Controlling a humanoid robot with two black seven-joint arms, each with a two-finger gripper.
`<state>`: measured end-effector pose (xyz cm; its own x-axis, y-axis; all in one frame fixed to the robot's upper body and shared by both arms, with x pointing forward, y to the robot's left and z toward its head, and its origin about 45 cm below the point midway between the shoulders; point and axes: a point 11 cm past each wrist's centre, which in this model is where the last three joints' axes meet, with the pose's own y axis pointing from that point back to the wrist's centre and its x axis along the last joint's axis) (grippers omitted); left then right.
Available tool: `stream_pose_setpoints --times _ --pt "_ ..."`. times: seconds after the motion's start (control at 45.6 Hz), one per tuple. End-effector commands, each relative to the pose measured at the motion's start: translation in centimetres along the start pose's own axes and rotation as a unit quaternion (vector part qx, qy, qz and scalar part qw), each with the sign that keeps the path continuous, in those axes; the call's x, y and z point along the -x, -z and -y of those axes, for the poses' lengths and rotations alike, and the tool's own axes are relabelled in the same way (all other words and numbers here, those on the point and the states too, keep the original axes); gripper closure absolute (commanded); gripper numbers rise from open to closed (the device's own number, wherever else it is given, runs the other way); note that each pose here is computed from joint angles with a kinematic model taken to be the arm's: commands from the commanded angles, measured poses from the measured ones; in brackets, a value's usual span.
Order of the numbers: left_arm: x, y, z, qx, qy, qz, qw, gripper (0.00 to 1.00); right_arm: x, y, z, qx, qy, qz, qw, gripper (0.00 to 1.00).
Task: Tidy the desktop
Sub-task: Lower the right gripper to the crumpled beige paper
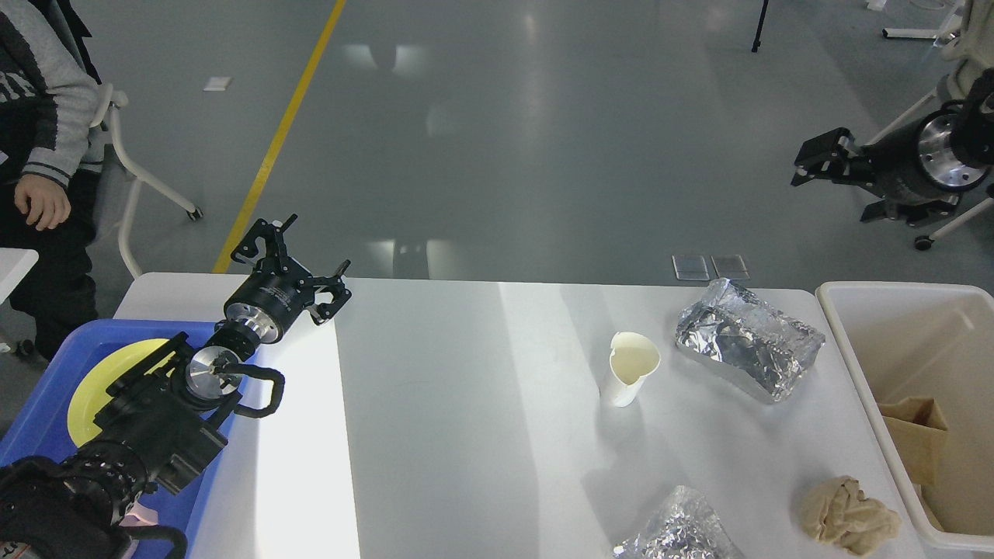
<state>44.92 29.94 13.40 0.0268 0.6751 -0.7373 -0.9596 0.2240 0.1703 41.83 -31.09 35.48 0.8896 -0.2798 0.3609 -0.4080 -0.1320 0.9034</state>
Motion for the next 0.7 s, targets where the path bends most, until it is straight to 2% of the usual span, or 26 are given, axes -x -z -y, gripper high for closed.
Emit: stream_pose_setpoints --times 0.0,0.131,0.263,0.46,0.548,0.57,0.679 --pt "0.0 0.0 0.0 0.000 0.000 0.000 1.000 0.01 5.0 5.2 -1.0 -0.009 0.070 -0.084 0.994 0.00" --pt "0.0 0.0 0.0 0.000 0.000 0.000 1.000 0.01 8.5 7.0 -0.8 0.010 0.113 -0.135 0.984 0.00" --pt "0.0 0.0 0.0 0.000 0.000 0.000 1.000 0.01 8.4 5.6 0.3 0.025 0.109 -0.122 0.986 0.00" --pt "0.0 0.0 0.0 0.000 0.000 -0.001 1.000 0.01 8.0 -4.1 3.6 0.090 0.101 -0.047 0.990 0.00" --pt "0.0 0.0 0.0 0.000 0.000 -0.001 1.000 0.01 9.7 -8.8 5.0 0.106 0.118 -0.009 0.987 0.00" --pt "0.0 0.0 0.0 0.000 0.000 -0.001 1.000 0.01 11.0 -11.3 5.3 0.108 0.127 0.029 0.986 0.00" --pt "0.0 0.0 0.0 0.000 0.000 -0.001 1.000 0.01 12.9 -15.3 5.1 0.109 0.135 0.090 0.981 0.00"
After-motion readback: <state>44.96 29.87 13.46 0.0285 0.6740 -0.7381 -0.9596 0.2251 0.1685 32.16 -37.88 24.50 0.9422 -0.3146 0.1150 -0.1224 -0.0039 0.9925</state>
